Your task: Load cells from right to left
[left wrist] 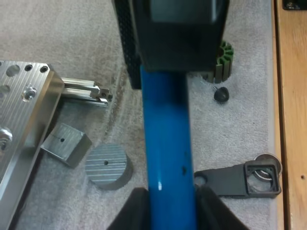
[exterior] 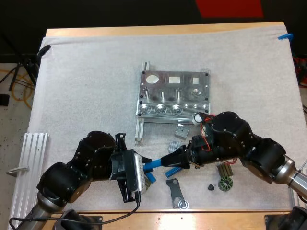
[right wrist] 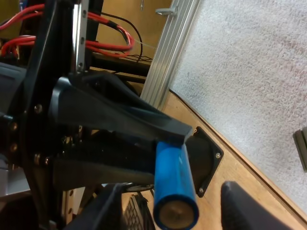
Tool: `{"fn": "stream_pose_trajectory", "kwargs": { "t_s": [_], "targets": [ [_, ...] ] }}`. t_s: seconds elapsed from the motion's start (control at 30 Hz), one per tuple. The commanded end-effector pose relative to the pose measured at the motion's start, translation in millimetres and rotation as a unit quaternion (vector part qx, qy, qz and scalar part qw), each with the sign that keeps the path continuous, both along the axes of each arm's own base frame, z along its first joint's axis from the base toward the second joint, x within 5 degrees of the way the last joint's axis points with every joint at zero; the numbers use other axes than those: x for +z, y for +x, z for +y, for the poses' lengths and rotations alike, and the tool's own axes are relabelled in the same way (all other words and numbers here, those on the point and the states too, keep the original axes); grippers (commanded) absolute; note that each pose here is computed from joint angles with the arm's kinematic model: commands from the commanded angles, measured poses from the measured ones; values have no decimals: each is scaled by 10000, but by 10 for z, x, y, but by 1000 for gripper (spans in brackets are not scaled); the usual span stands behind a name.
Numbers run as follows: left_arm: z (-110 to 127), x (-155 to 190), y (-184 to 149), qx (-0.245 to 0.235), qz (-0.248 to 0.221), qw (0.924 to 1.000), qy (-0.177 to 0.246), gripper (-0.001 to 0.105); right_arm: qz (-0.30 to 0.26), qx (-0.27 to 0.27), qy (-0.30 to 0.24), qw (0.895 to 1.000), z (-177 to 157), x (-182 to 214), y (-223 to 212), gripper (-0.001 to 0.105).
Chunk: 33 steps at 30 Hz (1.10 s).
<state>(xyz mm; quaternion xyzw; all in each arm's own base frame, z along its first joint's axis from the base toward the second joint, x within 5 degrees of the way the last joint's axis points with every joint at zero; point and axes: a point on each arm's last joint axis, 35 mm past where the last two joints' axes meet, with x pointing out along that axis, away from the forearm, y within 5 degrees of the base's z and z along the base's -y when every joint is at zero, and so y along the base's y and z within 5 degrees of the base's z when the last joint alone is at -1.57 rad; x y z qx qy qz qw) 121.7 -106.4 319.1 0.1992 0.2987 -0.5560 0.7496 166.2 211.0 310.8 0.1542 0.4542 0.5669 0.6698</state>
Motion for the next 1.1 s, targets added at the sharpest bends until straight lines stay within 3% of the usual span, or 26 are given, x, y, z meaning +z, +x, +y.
{"fn": "stream_pose_trajectory", "kwargs": {
  "t_s": [0.0, 0.53, 0.6, 0.77, 1.07],
  "targets": [
    [-12, 27, -4, -92, -59, 9999, -90, 0, 9, 83, 69, 9999, 25, 17, 9, 46],
    [-46, -25, 43, -92, 73, 9999, 3, 0, 129, 130, 10, 9998, 82, -72, 57, 45],
    [-46, -25, 43, -92, 73, 9999, 3, 0, 120, 130, 20, 9998, 83, -69, 58, 38],
    [-46, -25, 43, -92, 73, 9999, 3, 0, -3, 141, 129, 9998, 96, -45, 70, 6],
    [-47, -17, 45, -92, 58, 9999, -8, 0, -6, 236, 186, 9995, 98, -38, 65, 2]
  ]
}}
